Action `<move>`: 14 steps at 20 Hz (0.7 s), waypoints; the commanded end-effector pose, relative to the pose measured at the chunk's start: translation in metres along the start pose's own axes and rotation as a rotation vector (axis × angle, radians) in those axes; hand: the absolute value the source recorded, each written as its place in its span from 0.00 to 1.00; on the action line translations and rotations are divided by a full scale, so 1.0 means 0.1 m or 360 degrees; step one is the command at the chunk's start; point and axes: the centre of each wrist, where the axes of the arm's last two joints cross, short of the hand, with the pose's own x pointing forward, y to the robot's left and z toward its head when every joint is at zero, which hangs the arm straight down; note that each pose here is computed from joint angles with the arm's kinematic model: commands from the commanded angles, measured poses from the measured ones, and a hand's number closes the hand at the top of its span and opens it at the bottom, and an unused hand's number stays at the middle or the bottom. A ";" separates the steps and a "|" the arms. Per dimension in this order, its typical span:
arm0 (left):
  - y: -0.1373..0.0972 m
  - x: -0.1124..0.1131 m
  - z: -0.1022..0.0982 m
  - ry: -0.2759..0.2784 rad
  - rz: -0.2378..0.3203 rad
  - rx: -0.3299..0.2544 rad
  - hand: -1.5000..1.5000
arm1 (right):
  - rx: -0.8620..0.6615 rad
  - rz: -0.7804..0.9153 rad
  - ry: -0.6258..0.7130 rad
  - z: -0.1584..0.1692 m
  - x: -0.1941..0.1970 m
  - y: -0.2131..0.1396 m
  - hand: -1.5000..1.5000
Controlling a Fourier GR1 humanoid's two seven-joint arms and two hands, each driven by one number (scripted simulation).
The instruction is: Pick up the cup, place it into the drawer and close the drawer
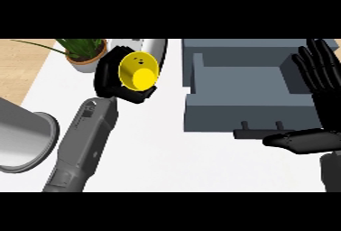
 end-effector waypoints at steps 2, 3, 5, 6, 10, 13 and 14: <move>-0.53 0.39 -0.47 -0.0010 0.0020 -0.0118 1.00 | -0.0022 0.0011 -0.0019 0.11 -0.07 -0.03 0.00; -0.70 0.56 -0.72 -0.0016 0.0001 -0.0085 1.00 | -0.0010 0.0014 -0.0016 -0.08 -0.06 -0.14 0.00; -0.65 0.67 -0.76 0.0003 -0.0061 -0.0119 1.00 | -0.0057 0.0012 -0.0031 0.05 -0.11 -0.14 0.00; -0.93 0.66 -0.81 0.0041 -0.0049 -0.0124 1.00 | -0.0026 0.0006 0.0003 -0.11 -0.01 -0.03 0.00; -1.18 0.76 -1.09 0.0090 -0.0168 -0.0063 1.00 | -0.0013 -0.0009 -0.0032 0.03 0.04 -0.06 0.00; -1.23 0.77 -1.28 0.0235 -0.0222 -0.0090 1.00 | 0.0015 -0.0025 -0.0048 -0.07 0.07 0.04 0.00; -1.34 0.81 -1.29 0.0281 -0.0246 -0.0088 1.00 | -0.0016 -0.0013 -0.0065 -0.09 -0.01 0.04 0.00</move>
